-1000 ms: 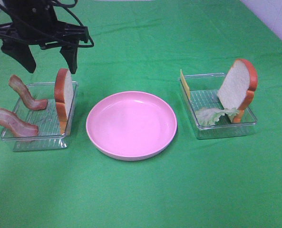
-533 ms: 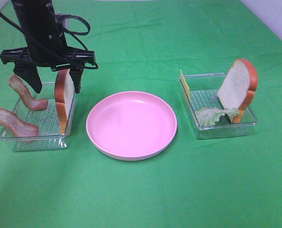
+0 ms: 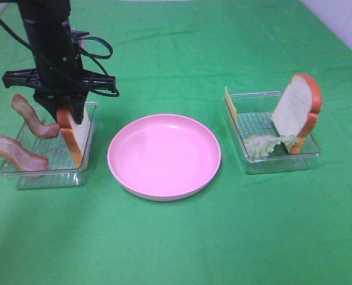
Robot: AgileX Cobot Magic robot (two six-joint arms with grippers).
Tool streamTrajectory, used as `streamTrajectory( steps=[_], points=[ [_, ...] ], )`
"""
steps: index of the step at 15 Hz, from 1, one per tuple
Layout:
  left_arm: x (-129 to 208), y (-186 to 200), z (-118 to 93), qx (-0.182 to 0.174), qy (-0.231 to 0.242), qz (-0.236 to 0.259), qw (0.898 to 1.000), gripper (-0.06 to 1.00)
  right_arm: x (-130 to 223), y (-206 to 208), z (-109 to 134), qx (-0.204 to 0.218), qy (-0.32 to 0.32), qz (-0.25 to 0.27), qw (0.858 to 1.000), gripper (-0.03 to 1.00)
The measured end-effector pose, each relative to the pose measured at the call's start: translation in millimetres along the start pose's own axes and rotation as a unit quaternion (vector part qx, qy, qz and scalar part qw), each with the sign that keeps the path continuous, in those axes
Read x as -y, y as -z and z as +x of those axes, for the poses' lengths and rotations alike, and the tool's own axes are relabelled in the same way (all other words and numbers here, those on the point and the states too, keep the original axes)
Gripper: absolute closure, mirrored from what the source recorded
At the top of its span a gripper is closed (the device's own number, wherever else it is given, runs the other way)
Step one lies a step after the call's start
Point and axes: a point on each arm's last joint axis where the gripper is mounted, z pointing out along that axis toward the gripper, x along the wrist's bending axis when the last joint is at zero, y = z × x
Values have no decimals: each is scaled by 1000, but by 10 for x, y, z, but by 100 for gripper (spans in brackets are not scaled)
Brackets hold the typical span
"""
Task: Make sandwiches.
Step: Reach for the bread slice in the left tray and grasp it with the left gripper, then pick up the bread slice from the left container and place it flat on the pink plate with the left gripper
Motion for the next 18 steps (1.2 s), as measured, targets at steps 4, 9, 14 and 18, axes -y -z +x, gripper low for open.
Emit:
streamTrajectory(
  steps=[4, 9, 14, 18],
  points=[
    [-3, 0, 3, -2, -1, -2, 1000, 73, 0, 0, 0, 0, 0, 0, 1000, 24],
    [39, 515, 43, 26, -32, -51, 998, 73, 0, 0, 0, 0, 0, 0, 1000, 24],
    [6, 984, 261, 76, -43, -128, 988, 73, 0, 0, 0, 0, 0, 0, 1000, 24],
    [-106, 756, 266, 239, -42, -88, 966, 73, 0, 0, 0, 0, 0, 0, 1000, 24]
  ],
)
